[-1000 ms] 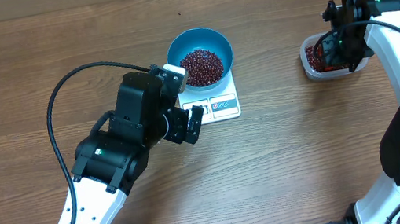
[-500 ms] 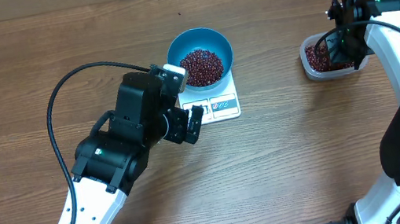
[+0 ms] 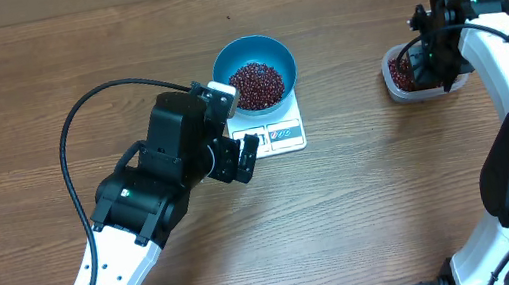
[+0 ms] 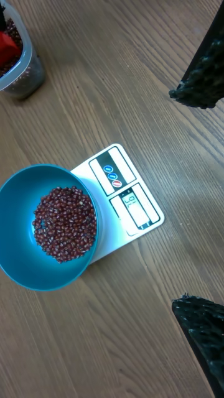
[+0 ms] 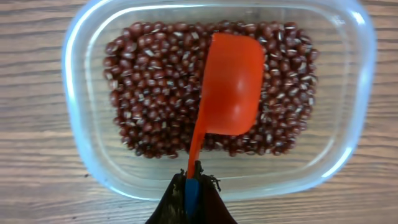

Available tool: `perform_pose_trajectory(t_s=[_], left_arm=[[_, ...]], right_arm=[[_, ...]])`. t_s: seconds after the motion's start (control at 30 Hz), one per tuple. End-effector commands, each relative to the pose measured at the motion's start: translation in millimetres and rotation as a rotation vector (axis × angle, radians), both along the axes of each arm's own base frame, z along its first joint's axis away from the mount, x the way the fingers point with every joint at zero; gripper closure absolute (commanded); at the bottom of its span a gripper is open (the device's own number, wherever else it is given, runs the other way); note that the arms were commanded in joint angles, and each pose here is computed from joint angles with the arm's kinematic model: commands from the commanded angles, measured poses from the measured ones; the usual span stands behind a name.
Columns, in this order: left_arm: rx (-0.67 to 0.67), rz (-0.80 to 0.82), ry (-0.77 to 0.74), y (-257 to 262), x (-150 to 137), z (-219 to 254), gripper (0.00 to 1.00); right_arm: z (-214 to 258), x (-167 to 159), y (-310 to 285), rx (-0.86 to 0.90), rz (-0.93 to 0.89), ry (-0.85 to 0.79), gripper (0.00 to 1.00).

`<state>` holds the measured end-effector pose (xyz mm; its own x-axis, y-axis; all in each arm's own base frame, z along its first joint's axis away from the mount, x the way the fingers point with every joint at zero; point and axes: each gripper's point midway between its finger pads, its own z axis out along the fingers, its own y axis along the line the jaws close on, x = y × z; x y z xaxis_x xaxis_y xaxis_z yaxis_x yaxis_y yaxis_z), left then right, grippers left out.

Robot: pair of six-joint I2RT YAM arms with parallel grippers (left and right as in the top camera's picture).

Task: Scoop item into bowl and weigh 150g on scale
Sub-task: 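Lower the red scoop into the beans with the right gripper, then drag the scoop through the beans to fill it, right gripper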

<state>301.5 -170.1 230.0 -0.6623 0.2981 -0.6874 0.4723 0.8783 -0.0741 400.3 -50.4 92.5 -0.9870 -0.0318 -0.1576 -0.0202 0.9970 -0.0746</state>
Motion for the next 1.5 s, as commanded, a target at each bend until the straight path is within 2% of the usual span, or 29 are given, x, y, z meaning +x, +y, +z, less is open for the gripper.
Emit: perform_pose_trajectory(t_s=[0.0,0.43,0.73,1.0,1.47], left_arm=[[0.013,-0.016,0.005,0.5,0.0,-5.1,0.00],[0.013,-0.016,0.005,0.5,0.0,-5.1,0.00],[0.013,-0.016,0.005,0.5,0.0,-5.1,0.01],[0.013,-0.016,0.005,0.5,0.0,-5.1,0.00],[0.013,-0.016,0.005,0.5,0.0,-5.1,0.00]], right_arm=[[-9.8,-2.4,24.1,0.131,0.077,0.021,0.96],[-7.7,-3.5,36.0,0.236,0.086,0.014,0.96],[2.7,-4.3,28.0,0.443,0.031,-0.030,0.96],[10.0,-8.1,16.1,0.544,-0.007,-0.055,0.96],[-9.5,-12.4,20.0,0.607,-0.036,0.009,0.96]])
